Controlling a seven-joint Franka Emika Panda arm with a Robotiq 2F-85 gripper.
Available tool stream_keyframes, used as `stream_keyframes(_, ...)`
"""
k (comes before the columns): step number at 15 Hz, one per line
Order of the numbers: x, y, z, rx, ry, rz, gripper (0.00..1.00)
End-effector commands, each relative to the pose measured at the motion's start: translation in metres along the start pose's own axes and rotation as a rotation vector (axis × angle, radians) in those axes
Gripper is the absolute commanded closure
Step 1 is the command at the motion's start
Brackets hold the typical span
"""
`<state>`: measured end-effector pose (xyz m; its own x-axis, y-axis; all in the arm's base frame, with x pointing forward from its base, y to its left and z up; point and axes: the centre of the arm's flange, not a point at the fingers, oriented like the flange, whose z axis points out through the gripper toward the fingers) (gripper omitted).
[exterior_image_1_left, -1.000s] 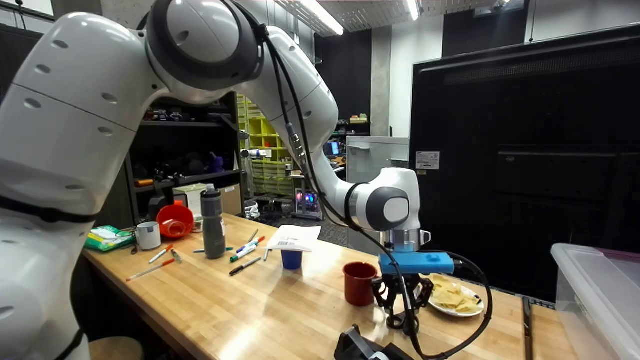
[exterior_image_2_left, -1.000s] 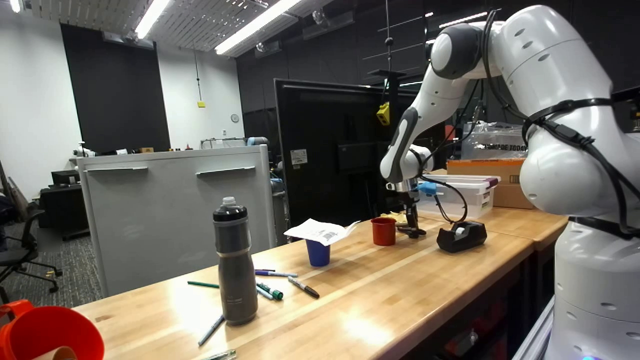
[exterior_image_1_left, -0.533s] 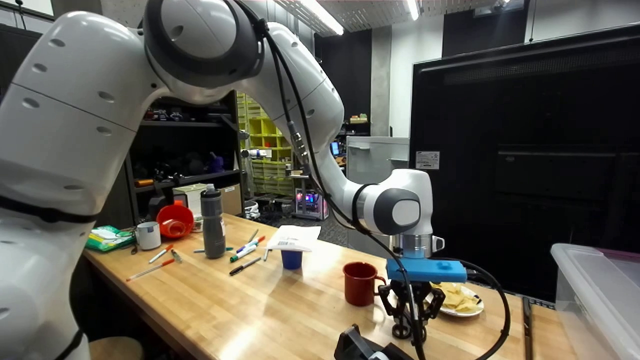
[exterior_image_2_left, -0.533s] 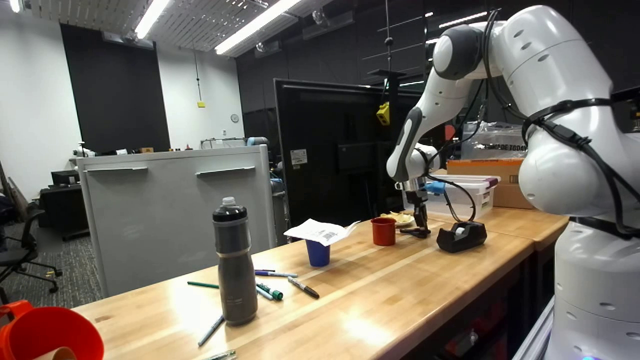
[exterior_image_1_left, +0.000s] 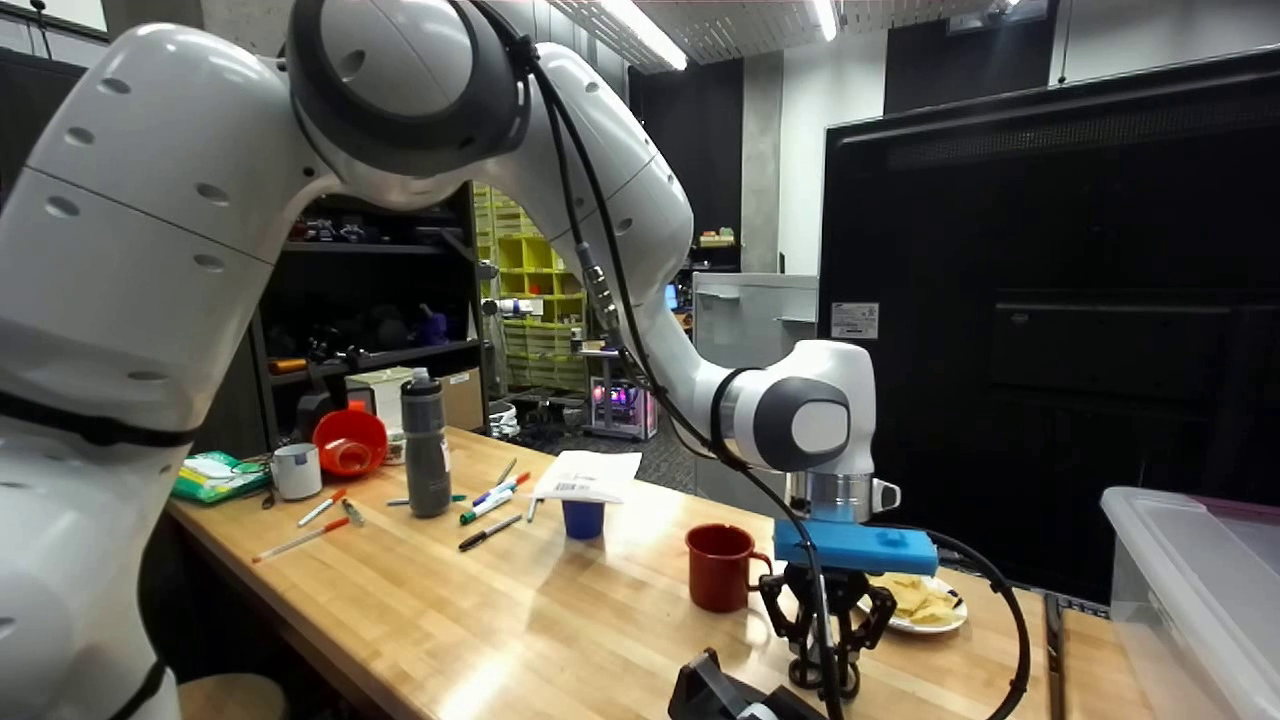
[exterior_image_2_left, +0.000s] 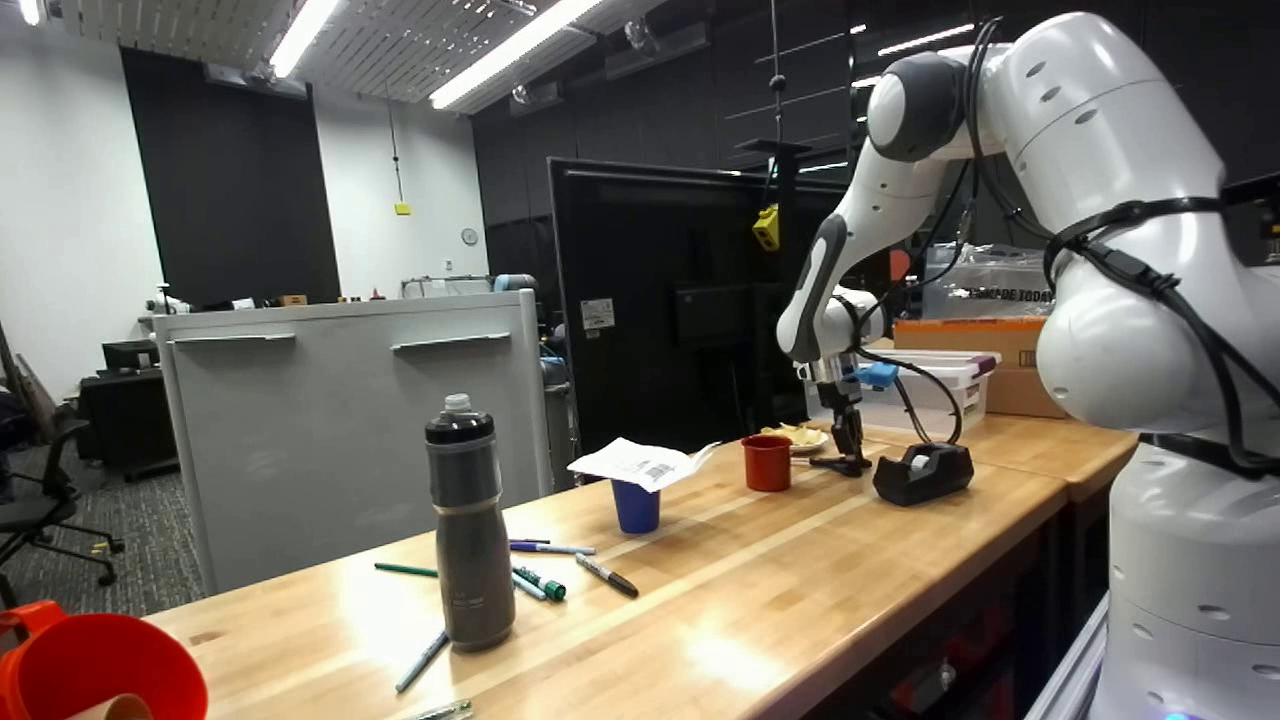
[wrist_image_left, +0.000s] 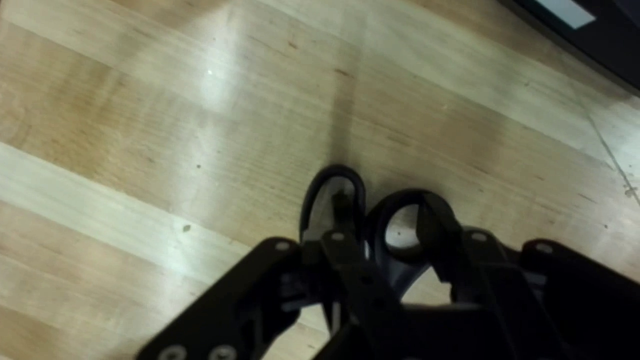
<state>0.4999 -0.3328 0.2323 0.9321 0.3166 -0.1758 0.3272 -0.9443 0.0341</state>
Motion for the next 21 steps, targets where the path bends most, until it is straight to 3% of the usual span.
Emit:
stream_keyframes(1, 0.015, -0.006, 0.002, 0.024, -0.002, -0.002, 0.57)
stream_keyframes(3, 0.020, -0.008, 0.001, 0.027, -0.003, -0.012, 0.57)
stream_keyframes(4, 0.023, -0.008, 0.001, 0.027, -0.002, -0.016, 0.64)
stream_keyframes(5, 0.024, -0.009, 0.001, 0.028, -0.002, -0.020, 0.82)
stream_keyframes(6, 0.024, -0.009, 0.001, 0.029, -0.002, -0.022, 0.84)
stream_keyframes(8, 0.024, -0.008, 0.003, 0.033, -0.001, -0.019, 0.99)
stream_keyframes(10, 0.022, -0.005, 0.002, 0.034, -0.001, -0.013, 0.94)
stream_keyframes(17, 0.013, 0.000, -0.004, 0.035, 0.010, 0.016, 0.94)
stream_keyframes(21, -0.008, 0.003, -0.034, 0.082, 0.047, 0.150, 0.94)
